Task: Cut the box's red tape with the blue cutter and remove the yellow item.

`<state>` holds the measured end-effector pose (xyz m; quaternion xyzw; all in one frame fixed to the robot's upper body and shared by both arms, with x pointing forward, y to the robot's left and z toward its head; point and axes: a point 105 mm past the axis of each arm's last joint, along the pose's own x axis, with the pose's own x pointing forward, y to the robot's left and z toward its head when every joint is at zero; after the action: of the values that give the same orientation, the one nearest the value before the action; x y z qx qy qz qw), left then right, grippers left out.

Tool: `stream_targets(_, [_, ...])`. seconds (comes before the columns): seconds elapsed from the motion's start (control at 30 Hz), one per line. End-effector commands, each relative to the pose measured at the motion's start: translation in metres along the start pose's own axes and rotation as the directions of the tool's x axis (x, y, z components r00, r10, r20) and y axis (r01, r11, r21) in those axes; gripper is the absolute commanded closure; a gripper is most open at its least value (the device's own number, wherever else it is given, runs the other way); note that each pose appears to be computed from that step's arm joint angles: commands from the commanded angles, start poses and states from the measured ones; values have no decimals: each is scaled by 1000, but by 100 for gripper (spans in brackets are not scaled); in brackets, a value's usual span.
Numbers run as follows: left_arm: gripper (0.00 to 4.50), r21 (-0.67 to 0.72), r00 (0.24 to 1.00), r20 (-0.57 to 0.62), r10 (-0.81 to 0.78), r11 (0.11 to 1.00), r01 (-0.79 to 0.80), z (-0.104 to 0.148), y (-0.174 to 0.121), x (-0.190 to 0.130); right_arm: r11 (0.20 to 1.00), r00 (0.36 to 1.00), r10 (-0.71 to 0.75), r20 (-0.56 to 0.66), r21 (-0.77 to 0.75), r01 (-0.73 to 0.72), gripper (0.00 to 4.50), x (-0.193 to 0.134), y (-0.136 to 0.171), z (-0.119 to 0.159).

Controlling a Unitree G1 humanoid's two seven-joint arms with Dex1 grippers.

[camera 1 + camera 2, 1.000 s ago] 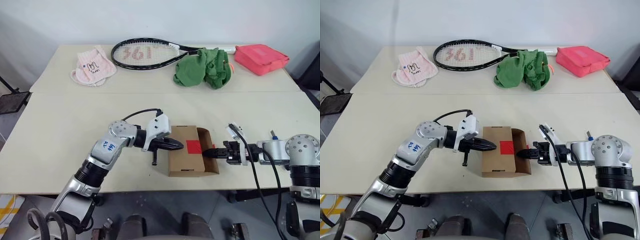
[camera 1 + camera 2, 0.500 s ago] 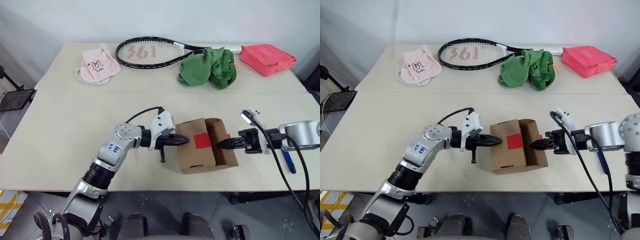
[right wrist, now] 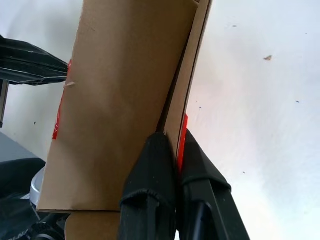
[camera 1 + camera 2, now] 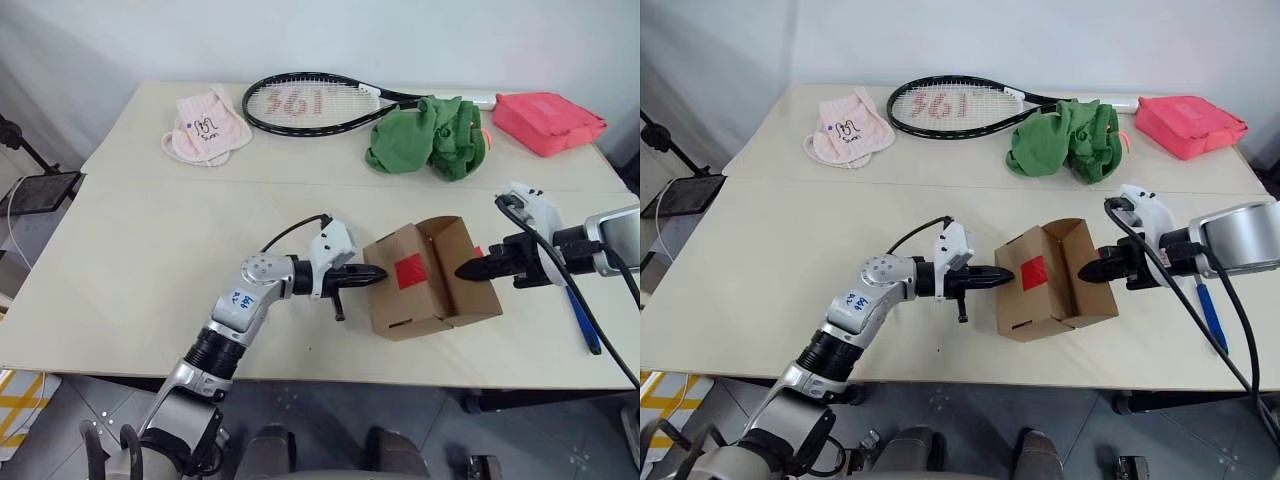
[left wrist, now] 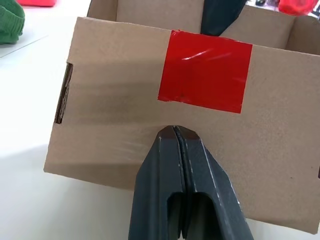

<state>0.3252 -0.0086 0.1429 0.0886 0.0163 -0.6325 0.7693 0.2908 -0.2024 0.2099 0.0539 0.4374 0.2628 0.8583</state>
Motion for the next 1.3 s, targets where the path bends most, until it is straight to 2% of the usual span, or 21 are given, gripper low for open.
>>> stream_targets(0.03, [450, -38, 996, -91, 1, 999, -5, -25, -5, 9, 996, 997, 55, 53, -69, -52, 448, -12, 23, 10])
stream_targets(0.73, [450, -132, 991, -134, 26, 990, -44, -44, -13, -12, 975, 994, -72, 85, -203, 88, 448, -15, 34, 20])
stream_targets(1.03, [450, -129, 995, -94, 42, 990, -54, -37, -15, -2, 957, 990, -106, 97, -259, 128, 448, -8, 42, 24])
stream_targets(1.17, [450, -126, 991, -127, 42, 990, -58, -39, -15, -11, 949, 985, -134, 106, -274, 158, 448, -5, 42, 23])
stream_targets(1.3, [450, -193, 978, -200, -59, 981, 20, -42, -25, -54, 952, 974, -183, 129, -222, 209, 448, -5, 30, 24])
